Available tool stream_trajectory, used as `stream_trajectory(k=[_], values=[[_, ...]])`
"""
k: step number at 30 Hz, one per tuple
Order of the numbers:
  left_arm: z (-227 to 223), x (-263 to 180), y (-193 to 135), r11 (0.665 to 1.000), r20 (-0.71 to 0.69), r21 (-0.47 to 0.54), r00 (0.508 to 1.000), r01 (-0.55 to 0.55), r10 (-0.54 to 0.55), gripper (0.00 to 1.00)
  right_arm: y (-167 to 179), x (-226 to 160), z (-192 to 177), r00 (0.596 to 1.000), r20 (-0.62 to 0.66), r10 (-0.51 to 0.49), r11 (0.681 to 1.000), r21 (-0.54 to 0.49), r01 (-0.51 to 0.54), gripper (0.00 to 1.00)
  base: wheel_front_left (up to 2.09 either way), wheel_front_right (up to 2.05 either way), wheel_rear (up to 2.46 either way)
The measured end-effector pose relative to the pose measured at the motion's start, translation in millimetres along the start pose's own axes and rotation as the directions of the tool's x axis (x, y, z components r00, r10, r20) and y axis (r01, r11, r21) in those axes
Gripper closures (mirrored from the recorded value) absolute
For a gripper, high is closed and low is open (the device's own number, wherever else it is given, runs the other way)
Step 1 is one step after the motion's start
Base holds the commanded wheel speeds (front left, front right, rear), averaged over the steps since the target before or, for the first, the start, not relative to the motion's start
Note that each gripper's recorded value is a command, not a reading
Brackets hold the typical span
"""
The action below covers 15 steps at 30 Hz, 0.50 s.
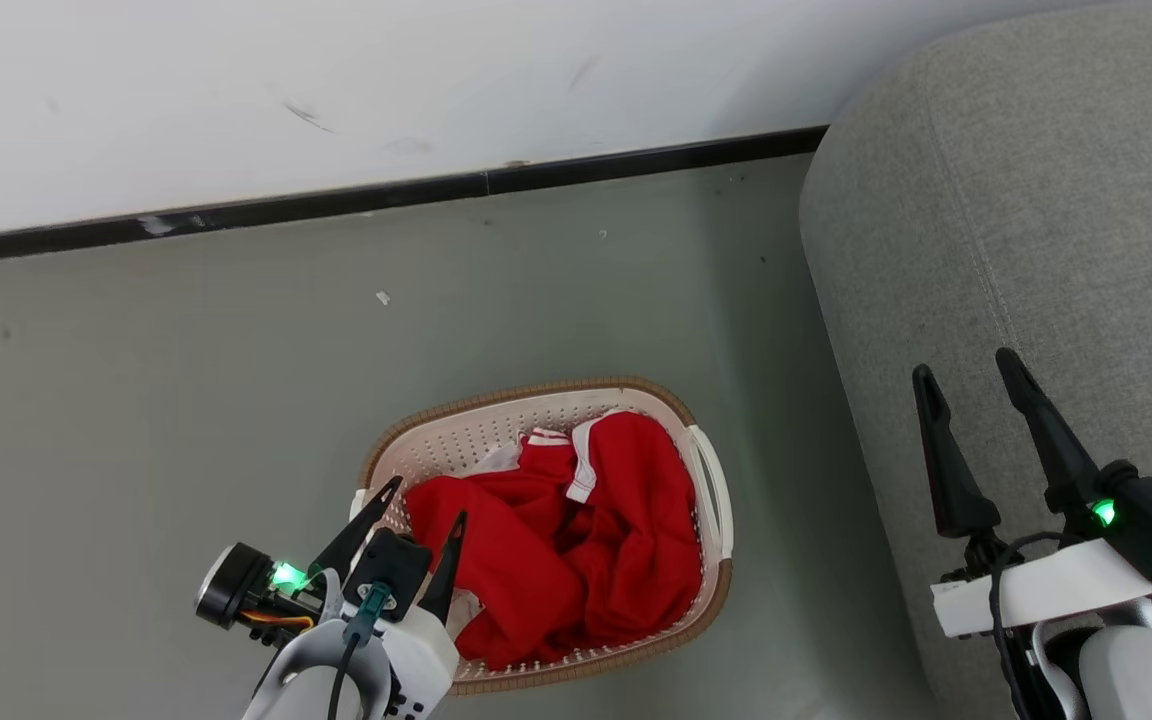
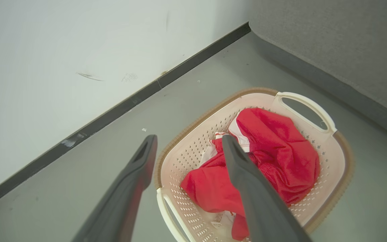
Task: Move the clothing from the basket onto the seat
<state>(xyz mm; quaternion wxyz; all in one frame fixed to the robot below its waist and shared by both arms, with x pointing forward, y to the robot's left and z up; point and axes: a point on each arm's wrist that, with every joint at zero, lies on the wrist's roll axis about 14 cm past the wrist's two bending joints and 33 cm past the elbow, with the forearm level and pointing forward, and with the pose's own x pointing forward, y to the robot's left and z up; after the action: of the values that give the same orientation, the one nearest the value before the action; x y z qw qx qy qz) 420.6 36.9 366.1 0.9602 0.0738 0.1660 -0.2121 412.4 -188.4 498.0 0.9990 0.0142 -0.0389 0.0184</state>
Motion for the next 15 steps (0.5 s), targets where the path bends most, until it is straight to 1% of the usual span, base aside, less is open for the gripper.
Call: stream_trajectory(k=[6, 10, 15], values=[[-24.1, 19.0, -9.0, 0.999, -0.065, 0.011, 0.997, 0.048, -0.047, 0.00, -5.4, 18.1, -1.3, 1.000, 0.017, -0.009, 1.000, -0.007, 0.009, 0.00, 0.00, 0.00, 0.00], [-38.2, 31.9, -19.9, 0.995, -0.099, 0.006, 0.991, 0.095, -0.094, 0.00, -10.9, 26.7, -9.0, 1.000, 0.007, -0.020, 1.000, -0.014, 0.020, 0.00, 0.00, 0.00, 0.00], [-59.0, 39.4, -32.8, 0.990, -0.150, 0.000, 0.979, 0.142, -0.141, 0.00, -16.2, 36.4, -14.4, 0.999, 0.007, -0.031, 0.999, -0.013, 0.031, 0.00, 0.00, 0.00, 0.00]])
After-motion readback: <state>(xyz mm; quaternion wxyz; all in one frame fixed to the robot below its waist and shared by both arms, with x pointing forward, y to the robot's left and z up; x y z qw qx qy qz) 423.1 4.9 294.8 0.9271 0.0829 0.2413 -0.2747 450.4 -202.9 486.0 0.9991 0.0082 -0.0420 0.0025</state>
